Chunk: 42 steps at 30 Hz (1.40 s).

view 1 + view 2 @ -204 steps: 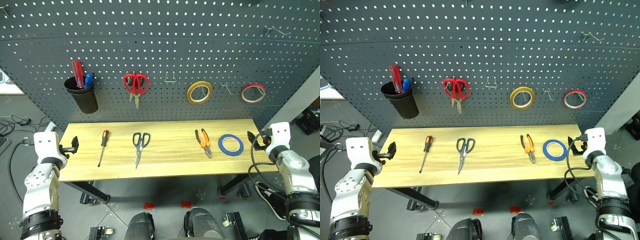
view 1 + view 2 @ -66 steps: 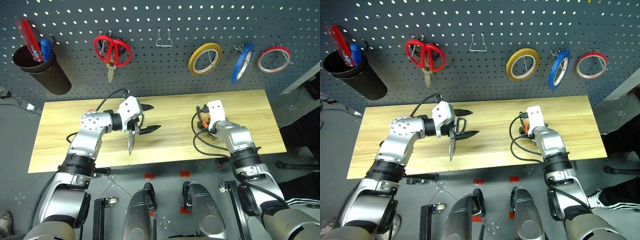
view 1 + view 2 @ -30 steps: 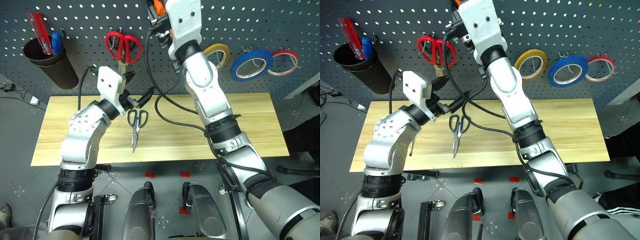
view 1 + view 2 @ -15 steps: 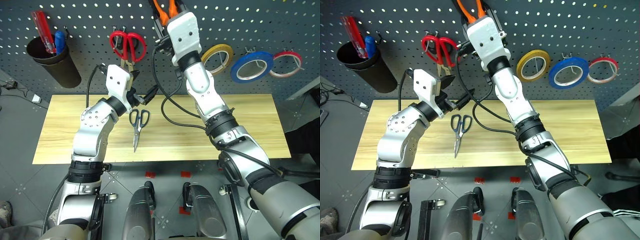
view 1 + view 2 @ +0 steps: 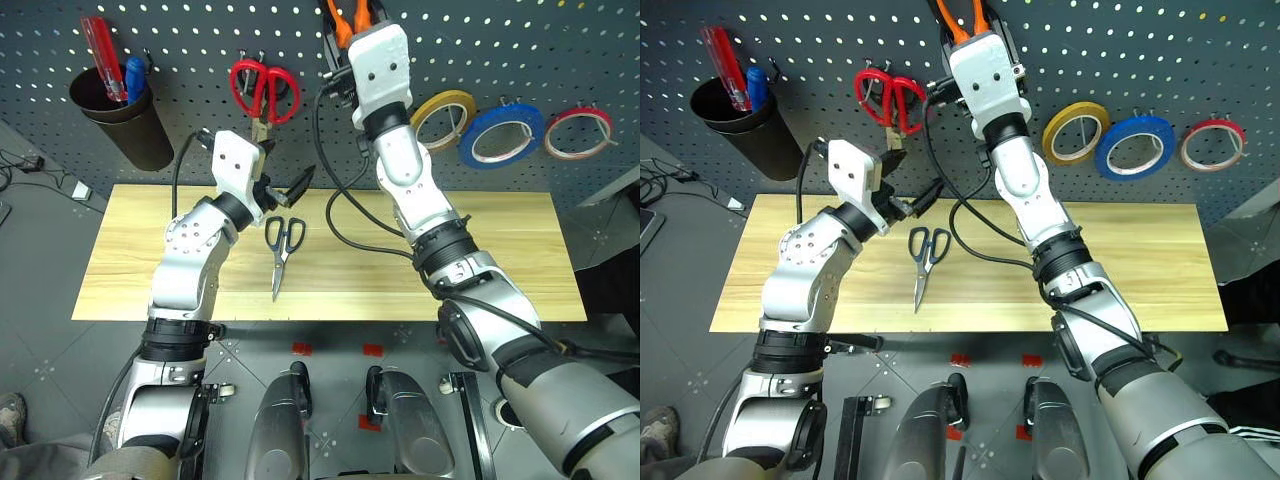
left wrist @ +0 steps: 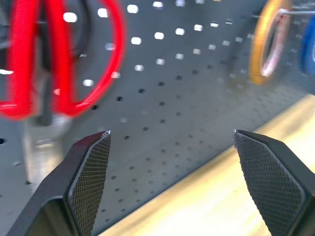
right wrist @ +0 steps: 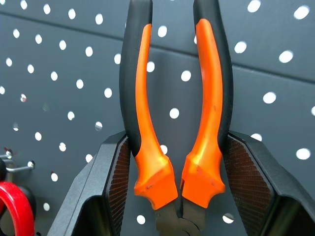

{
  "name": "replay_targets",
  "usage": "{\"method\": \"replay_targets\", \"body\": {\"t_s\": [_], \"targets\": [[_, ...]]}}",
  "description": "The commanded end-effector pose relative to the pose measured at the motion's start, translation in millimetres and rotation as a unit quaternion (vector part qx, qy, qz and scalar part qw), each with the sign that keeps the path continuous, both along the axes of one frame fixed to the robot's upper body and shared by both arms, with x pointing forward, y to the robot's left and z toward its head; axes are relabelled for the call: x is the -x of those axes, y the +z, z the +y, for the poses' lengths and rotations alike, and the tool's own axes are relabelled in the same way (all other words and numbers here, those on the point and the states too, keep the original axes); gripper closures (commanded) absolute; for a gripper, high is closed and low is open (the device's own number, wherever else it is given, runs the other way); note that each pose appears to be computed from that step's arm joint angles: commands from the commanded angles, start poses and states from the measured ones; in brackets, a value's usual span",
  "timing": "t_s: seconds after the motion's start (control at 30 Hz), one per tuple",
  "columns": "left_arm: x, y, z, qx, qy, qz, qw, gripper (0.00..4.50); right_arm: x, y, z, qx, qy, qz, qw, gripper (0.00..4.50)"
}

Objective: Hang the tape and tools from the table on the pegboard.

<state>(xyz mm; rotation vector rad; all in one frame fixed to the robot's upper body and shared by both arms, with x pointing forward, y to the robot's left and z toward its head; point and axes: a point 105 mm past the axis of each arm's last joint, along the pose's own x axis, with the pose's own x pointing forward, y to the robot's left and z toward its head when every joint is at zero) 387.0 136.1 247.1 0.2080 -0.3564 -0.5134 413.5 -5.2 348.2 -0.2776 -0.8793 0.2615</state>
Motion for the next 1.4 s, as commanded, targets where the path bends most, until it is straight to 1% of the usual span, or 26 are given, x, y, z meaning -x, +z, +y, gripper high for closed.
{"method": "replay_targets", "body": {"t_s": [0.03,0.13,0.27,0.43,0.53,0.73,0.8,0.83,0.9,0.93,1.0,1.07,1.17,1.27,1.33,1.4], "targets": [[4,27,3,0.017,0.010,-0.046,0.999,0.33,7,22,-2,-0.020,0.000,-0.034,0.999,1.97],[4,28,0,0.017,0.007,-0.047,0.999,0.33,1,12,-7,-0.015,-0.012,-0.020,1.000,1.97],[4,20,-4,0.008,0.003,-0.036,0.999,0.33,-5,-5,-11,-0.008,-0.023,-0.002,1.000,1.97],[6,4,-4,0.003,0.002,-0.015,1.000,0.33,-15,-33,-27,-0.031,-0.043,0.054,0.997,1.97],[4,-4,-2,0.002,0.008,-0.001,1.000,0.33,-18,-42,-32,-0.047,-0.048,0.080,0.995,1.97],[2,-32,5,-0.008,0.032,0.052,0.998,0.33,-23,-61,-34,-0.079,-0.023,0.160,0.984,1.97],[3,-40,6,-0.006,0.031,0.068,0.997,0.33,-23,-68,-34,-0.083,-0.017,0.184,0.979,1.24],[3,-44,7,-0.010,0.037,0.075,0.997,0.33,-23,-71,-35,-0.083,-0.015,0.193,0.978,0.96],[3,-51,10,-0.016,0.044,0.087,0.995,0.00,-22,-76,-36,-0.080,-0.012,0.206,0.975,0.32],[4,-53,10,-0.015,0.044,0.092,0.995,0.00,-21,-77,-36,-0.079,-0.010,0.211,0.974,0.02],[5,-58,12,-0.012,0.044,0.106,0.993,0.00,-19,-81,-36,-0.073,-0.003,0.223,0.972,0.02],[5,-64,15,-0.006,0.057,0.125,0.991,0.00,-15,-85,-35,-0.068,0.011,0.236,0.969,0.02],[6,-78,23,-0.010,0.086,0.164,0.983,0.00,-1,-90,-31,-0.059,0.048,0.253,0.965,0.02],[15,-98,29,-0.007,0.111,0.219,0.969,0.00,26,-100,-18,-0.024,0.125,0.280,0.952,0.02],[22,-114,36,-0.003,0.137,0.264,0.955,0.00,47,-111,-12,0.003,0.170,0.303,0.938,0.02],[30,-129,41,-0.014,0.154,0.303,0.940,0.00,65,-121,-9,0.025,0.208,0.329,0.921,0.02]]}}
